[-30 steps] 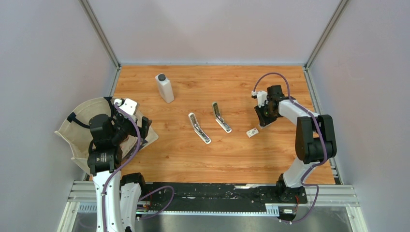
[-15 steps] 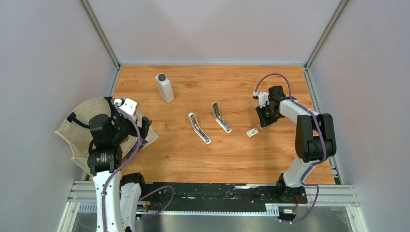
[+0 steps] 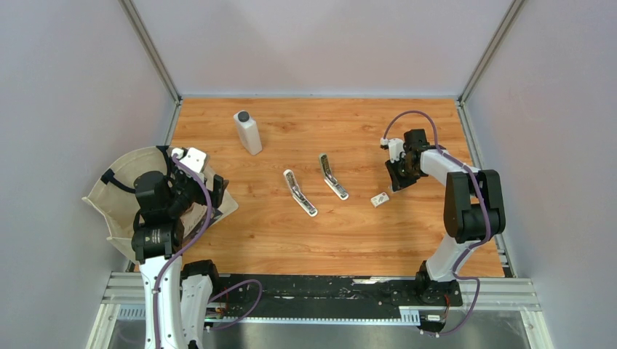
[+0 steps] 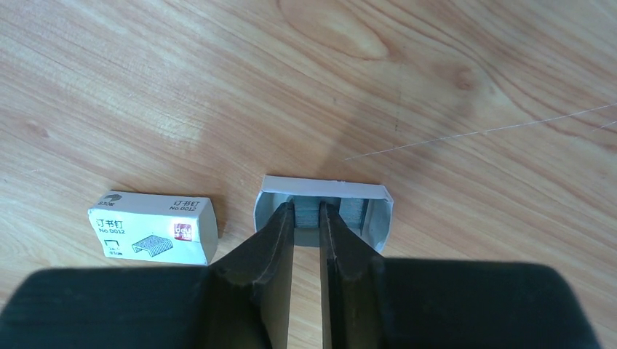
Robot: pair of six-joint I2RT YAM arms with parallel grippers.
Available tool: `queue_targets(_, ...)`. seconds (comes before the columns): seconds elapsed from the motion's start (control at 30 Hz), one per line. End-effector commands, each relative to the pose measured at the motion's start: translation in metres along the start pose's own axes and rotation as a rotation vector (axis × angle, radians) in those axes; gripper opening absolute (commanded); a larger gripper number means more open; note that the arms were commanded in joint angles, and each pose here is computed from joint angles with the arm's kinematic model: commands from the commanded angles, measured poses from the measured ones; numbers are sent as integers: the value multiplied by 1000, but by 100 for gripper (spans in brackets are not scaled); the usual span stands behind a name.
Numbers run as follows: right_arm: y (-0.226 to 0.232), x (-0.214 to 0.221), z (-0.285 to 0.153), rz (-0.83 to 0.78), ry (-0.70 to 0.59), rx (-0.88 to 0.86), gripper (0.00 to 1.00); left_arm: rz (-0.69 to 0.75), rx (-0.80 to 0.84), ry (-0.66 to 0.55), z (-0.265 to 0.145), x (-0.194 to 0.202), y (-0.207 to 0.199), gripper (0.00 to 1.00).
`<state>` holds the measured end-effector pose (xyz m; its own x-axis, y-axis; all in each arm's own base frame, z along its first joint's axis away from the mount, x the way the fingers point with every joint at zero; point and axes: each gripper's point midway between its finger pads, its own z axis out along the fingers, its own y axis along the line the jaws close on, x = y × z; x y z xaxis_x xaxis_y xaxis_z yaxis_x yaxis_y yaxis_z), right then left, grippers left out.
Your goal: Load the staples into the stapler
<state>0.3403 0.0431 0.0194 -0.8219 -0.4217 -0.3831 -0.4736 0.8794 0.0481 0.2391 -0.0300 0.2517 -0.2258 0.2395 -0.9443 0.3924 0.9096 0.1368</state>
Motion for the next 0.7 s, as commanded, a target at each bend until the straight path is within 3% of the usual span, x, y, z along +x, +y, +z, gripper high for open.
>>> queue_targets(0.0, -1, -7, -4, -11, -26, -4, 18, -44, 10, 65, 2, 21, -3, 95)
queue_targets(0.67, 4, -27, -33, -18, -120, 4, 17, -45, 5, 68, 2, 22, -2, 95)
